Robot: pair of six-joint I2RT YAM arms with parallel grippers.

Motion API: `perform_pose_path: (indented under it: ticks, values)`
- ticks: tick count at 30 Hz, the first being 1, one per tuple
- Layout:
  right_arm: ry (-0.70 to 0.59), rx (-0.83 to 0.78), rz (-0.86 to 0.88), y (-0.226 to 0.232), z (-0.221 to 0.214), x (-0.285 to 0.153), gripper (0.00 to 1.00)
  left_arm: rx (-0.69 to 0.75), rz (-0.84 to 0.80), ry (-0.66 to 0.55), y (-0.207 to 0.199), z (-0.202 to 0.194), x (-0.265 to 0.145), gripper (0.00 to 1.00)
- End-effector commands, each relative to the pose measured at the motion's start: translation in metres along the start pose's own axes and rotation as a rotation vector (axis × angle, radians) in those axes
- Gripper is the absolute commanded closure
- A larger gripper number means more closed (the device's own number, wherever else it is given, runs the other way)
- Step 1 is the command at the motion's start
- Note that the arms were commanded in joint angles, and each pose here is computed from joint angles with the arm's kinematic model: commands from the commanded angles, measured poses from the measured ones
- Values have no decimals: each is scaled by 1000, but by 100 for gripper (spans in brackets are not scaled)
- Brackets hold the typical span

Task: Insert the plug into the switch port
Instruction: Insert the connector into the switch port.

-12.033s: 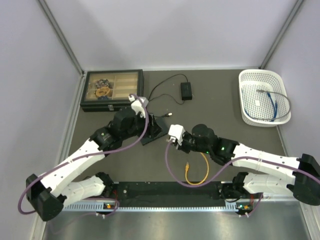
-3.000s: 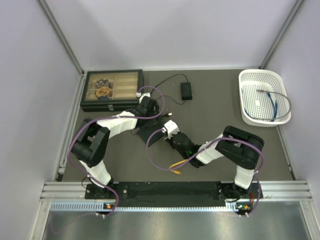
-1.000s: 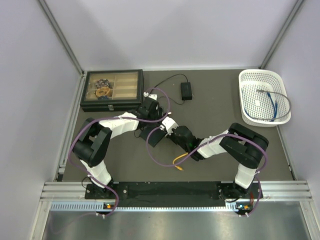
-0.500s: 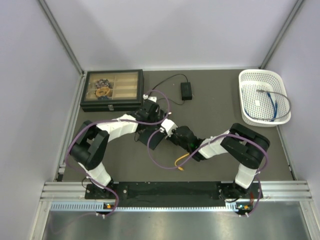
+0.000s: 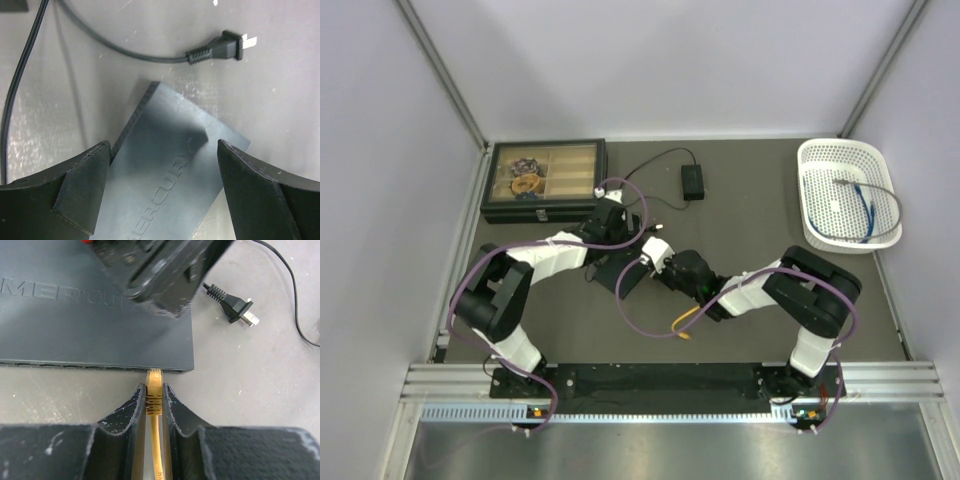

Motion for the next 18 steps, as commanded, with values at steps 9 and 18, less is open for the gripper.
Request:
perform_pose_path:
  ticks: [9, 18]
  values:
    - [-326, 45, 118, 13, 79, -1, 100, 78, -132, -148, -20, 27, -14, 9]
    - [-319, 39, 133, 15, 77, 0, 100, 202, -266, -45, -23, 8, -6, 16]
Point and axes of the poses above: each gripper's point midway between its finger pads, its own x axis out along the fingers, its own y axis along the line the jaws close on, z = x × y, the point moved 7 cm from there along -x, back along the fingers, and after that the axes turned 11 degrees about x, right-handed, at the moved point
